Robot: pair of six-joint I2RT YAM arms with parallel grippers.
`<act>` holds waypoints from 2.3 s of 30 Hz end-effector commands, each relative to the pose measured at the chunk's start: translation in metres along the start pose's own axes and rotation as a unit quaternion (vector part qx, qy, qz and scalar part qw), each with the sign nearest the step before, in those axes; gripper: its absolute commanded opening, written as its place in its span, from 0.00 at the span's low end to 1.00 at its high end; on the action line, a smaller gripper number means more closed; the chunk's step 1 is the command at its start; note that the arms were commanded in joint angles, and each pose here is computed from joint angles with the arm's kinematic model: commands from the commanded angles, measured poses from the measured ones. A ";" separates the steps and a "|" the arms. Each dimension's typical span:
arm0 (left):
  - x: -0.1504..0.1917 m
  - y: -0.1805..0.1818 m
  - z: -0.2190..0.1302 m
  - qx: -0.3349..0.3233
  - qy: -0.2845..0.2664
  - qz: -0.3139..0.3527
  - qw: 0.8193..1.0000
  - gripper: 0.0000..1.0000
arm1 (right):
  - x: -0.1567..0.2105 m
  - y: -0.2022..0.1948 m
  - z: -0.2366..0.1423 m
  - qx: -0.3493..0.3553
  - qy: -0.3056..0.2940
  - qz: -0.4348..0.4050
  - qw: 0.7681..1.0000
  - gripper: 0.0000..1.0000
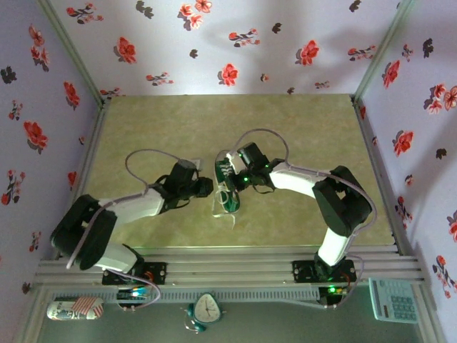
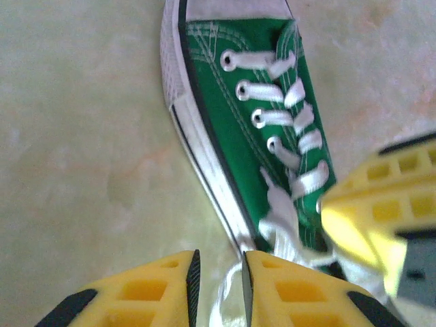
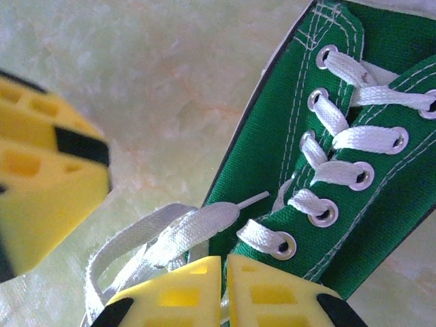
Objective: Tie the shoes
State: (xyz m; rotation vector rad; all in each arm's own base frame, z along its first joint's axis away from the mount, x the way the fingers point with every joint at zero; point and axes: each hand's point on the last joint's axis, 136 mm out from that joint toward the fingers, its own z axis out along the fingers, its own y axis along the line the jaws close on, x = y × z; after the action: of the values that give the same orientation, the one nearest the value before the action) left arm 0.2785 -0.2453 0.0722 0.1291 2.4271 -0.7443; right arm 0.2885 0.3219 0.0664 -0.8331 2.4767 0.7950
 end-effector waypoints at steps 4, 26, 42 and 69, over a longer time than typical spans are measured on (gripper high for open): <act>0.013 -0.028 -0.014 0.076 -0.042 0.010 0.996 0.29 | 0.000 0.002 -0.001 0.003 -0.006 0.002 1.000 0.13; 0.030 -0.028 0.021 0.064 -0.016 -0.002 0.998 0.32 | -0.001 0.003 0.000 0.000 -0.003 0.000 1.000 0.13; 0.016 -0.039 0.020 0.077 -0.035 0.012 0.996 0.00 | 0.001 0.002 -0.001 0.002 -0.001 -0.001 1.000 0.13; -0.007 -0.024 0.031 0.026 -0.061 -0.024 0.998 0.19 | 0.004 0.001 -0.001 0.004 0.003 -0.003 1.000 0.12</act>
State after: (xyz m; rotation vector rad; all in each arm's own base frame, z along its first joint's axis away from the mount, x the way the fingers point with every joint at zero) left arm 0.2852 -0.2831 0.0648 0.0940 2.3167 -0.8262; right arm 0.2886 0.3228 0.0669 -0.8326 2.4735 0.7973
